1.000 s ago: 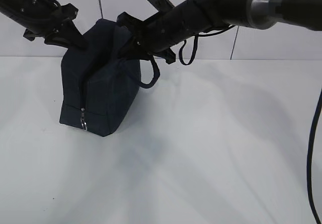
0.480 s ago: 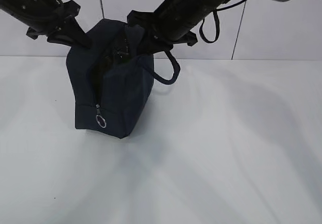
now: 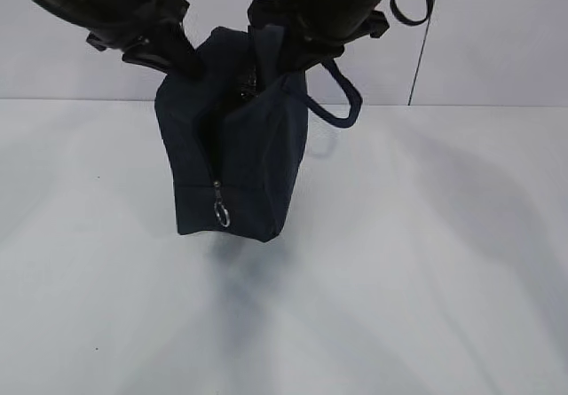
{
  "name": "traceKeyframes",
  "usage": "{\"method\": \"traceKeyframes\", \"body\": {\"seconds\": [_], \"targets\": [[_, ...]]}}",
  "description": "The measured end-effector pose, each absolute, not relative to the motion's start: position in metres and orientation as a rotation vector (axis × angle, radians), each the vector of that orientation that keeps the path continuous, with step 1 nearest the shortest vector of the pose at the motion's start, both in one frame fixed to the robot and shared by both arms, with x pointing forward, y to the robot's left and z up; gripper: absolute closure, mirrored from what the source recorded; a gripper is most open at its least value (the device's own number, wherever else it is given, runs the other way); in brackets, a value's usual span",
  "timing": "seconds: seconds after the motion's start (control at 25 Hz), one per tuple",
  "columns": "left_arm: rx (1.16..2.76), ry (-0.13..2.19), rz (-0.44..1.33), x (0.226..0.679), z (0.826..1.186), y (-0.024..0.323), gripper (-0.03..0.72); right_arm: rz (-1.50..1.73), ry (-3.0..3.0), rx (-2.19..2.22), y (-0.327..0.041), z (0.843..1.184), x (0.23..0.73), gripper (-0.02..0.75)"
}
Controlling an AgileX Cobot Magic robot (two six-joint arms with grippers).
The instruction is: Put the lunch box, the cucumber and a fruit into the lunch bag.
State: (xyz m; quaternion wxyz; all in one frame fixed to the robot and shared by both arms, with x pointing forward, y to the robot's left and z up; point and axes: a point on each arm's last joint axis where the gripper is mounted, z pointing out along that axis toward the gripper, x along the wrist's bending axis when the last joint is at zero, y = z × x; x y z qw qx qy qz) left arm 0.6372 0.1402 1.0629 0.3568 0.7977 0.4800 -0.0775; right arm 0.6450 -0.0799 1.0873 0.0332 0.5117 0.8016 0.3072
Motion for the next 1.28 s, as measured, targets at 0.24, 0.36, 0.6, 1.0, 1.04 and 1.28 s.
{"method": "traceKeyframes", "body": {"seconds": [0.24, 0.36, 0.6, 1.0, 1.04, 1.28], "targets": [[2.005, 1.189, -0.088, 0.63, 1.087, 0.133, 0.661, 0.934, 2.407, 1.506, -0.09, 1.115, 0.634, 0.717], [1.981, 1.2, -0.097, 0.626, 1.087, 0.133, 0.661, 0.885, 2.418, 1.462, -0.086, 1.116, 0.625, 0.717], [1.921, 1.245, 0.019, 0.591, 1.076, 0.137, 0.661, 0.866, 2.371, 1.439, -0.079, 1.107, 0.595, 0.717], [1.854, 1.178, 0.095, 0.539, 1.056, 0.129, 0.661, 1.053, 2.195, 1.435, -0.115, 1.071, 0.538, 0.717], [1.858, 1.162, 0.111, 0.535, 1.054, 0.126, 0.661, 1.076, 2.177, 1.427, -0.119, 1.07, 0.532, 0.717], [1.907, 1.058, 0.169, 0.504, 1.04, 0.094, 0.661, 1.15, 2.109, 1.401, -0.134, 1.058, 0.509, 0.717]]}}
